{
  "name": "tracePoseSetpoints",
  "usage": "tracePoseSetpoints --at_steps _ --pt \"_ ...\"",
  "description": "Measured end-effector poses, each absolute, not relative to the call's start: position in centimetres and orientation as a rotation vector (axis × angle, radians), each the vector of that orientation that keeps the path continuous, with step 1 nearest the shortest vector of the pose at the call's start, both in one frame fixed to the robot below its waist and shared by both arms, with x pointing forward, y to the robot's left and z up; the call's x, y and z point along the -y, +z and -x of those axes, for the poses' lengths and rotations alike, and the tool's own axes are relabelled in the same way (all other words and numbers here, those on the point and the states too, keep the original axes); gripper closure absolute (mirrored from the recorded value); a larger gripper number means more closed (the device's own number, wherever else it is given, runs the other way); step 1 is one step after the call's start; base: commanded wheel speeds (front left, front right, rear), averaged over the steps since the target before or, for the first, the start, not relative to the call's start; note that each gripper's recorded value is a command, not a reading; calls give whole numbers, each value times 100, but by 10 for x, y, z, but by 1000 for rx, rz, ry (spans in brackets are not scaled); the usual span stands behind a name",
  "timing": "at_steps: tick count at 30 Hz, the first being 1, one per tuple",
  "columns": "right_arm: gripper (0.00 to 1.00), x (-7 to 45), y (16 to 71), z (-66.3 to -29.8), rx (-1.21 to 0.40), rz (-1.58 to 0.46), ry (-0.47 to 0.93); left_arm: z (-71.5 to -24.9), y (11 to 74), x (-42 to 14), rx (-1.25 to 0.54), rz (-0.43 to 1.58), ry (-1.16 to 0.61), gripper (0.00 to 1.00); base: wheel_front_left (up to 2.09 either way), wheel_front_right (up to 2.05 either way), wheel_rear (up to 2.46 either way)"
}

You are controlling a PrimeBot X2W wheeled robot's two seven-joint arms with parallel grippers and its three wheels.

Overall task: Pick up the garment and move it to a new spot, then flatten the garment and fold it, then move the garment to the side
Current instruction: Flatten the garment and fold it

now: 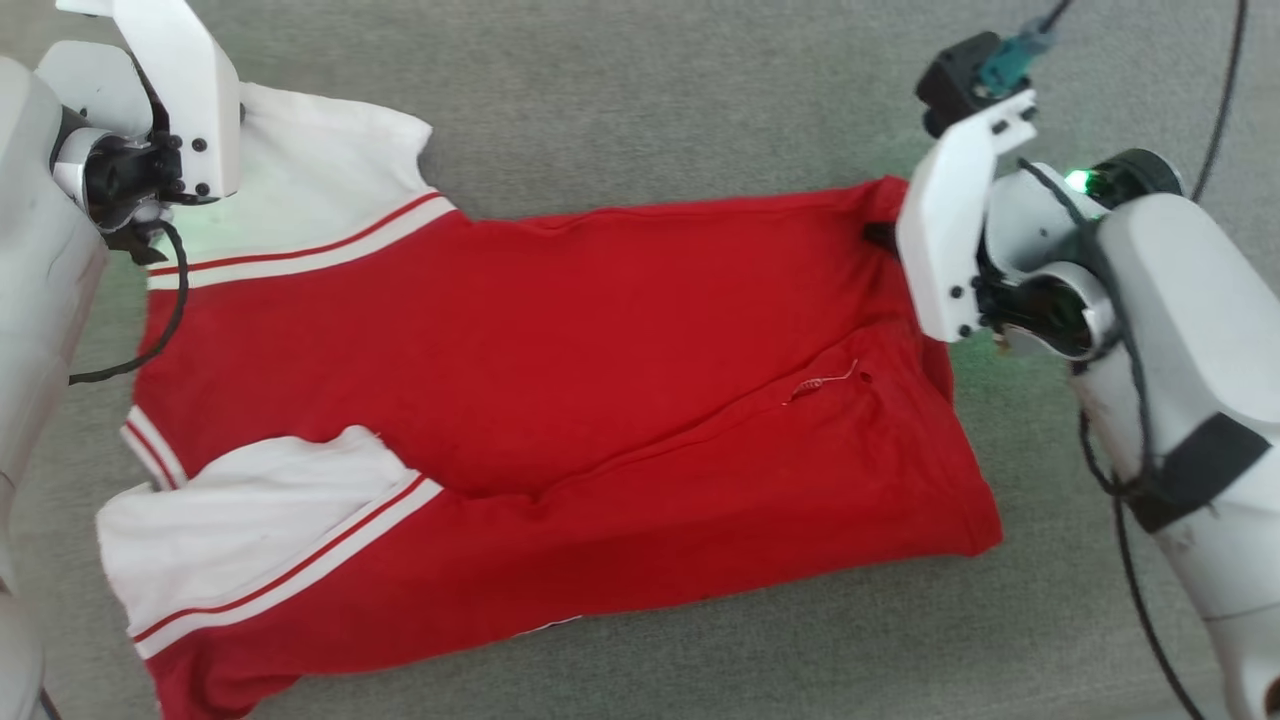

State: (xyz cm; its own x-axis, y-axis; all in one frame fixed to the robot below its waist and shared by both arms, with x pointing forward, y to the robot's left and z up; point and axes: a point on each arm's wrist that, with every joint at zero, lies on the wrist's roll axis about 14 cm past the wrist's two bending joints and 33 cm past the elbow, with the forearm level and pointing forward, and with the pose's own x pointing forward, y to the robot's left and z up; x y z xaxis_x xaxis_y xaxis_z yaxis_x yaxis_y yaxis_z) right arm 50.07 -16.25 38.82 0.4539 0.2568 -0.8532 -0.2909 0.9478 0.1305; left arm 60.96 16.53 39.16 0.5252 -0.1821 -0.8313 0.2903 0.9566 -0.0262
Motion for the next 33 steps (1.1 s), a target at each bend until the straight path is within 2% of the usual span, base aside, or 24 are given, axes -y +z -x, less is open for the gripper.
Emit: tracePoseSetpoints --at_steps 12,19,25,33 --pt "100 165 424 -498 -865 31 377 -589 445 -196 -976 -154 -265 100 0 0 0" --pt "100 158 447 -481 -804 47 423 -563 475 -213 -950 -168 -264 100 0 0 0" --pt "100 156 462 -458 -781 64 464 -519 489 -222 -957 -168 -245 100 0 0 0" --pt "100 156 461 -417 -833 63 501 -432 488 -222 -1035 -133 -213 100 0 0 0"
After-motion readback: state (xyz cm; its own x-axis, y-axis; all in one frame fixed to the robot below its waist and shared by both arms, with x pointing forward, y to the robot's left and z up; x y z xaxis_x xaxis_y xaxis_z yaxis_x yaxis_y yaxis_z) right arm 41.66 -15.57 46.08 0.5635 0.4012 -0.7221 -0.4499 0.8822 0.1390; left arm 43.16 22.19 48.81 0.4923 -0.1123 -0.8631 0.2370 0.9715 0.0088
